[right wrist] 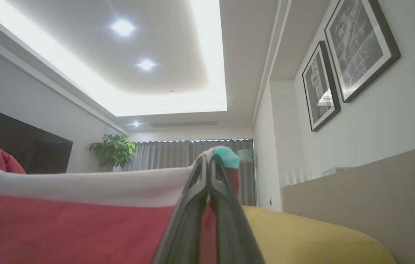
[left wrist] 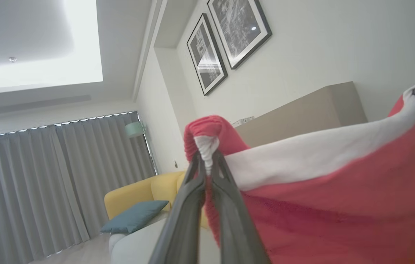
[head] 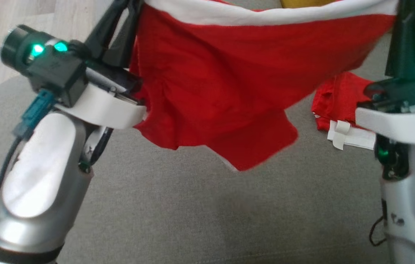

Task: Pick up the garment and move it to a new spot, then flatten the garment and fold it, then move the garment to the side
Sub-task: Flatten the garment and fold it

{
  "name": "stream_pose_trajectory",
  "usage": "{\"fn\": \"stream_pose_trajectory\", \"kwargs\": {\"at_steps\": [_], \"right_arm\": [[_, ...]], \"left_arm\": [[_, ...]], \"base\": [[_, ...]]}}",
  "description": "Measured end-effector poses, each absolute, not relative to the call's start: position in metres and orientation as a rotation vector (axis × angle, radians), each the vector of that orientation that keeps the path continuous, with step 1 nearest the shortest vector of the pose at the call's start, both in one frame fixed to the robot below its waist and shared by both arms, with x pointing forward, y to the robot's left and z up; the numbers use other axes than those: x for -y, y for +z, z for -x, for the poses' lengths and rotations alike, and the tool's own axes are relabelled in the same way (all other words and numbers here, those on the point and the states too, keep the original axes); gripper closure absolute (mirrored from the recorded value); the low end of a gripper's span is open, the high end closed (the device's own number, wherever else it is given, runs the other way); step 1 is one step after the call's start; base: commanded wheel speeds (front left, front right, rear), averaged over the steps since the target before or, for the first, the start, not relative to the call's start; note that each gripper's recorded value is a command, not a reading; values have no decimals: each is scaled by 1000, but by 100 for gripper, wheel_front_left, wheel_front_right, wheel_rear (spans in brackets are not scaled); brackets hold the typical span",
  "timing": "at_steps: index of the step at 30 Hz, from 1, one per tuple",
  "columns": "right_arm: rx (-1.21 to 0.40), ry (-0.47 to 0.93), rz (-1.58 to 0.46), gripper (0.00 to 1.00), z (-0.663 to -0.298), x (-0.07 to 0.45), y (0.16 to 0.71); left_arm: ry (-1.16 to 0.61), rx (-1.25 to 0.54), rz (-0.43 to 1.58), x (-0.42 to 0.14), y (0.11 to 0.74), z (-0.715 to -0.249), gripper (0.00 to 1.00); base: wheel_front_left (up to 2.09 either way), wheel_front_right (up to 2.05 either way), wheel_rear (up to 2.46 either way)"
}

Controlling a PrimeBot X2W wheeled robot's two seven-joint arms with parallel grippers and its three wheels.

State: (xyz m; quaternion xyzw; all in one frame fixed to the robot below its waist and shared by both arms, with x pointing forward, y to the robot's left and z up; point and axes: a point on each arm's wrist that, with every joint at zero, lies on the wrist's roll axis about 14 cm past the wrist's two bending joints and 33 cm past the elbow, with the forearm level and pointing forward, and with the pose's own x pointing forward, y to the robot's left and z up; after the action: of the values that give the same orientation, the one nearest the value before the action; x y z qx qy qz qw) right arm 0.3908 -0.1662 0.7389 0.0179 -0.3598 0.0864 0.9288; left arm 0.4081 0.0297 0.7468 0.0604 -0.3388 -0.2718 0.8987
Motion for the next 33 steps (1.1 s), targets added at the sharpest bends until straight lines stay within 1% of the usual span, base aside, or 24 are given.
{"fn": "stream_pose_trajectory", "kwargs": {"at_steps": [3, 7, 12, 16, 21, 23, 28, 29, 31, 33], "right_arm": [[774, 179, -45, 100, -379, 162, 745], [705, 172, -50, 100, -380, 160, 727], [607, 144, -50, 100, -398, 168, 709], [517, 151, -76, 100, -437, 167, 697], [482, 184, -71, 100, -506, 157, 708], [487, 206, 1, 100, -536, 151, 715], [525, 175, 24, 100, -606, 156, 732], [538, 157, 17, 100, -627, 158, 732], [522, 142, -16, 100, -646, 158, 722], [471, 137, -39, 100, -663, 155, 698]], "left_arm": [[-541, 736, -127, -36, 762, -399, 100], [-533, 724, -109, -40, 764, -397, 100], [-546, 591, -73, -42, 736, -418, 100], [-581, 438, -36, -40, 705, -453, 100], [-562, 323, -52, -49, 689, -521, 100], [-538, 326, -64, -55, 694, -550, 100], [-467, 414, -43, -72, 716, -612, 100], [-450, 444, -17, -73, 716, -629, 100], [-435, 447, 19, -73, 705, -643, 100], [-416, 410, 48, -75, 681, -656, 100]], "base": [[0, 0, 0], [0, 0, 0], [0, 0, 0], [0, 0, 0], [0, 0, 0], [0, 0, 0], [0, 0, 0], [0, 0, 0], [0, 0, 0], [0, 0, 0]]}}
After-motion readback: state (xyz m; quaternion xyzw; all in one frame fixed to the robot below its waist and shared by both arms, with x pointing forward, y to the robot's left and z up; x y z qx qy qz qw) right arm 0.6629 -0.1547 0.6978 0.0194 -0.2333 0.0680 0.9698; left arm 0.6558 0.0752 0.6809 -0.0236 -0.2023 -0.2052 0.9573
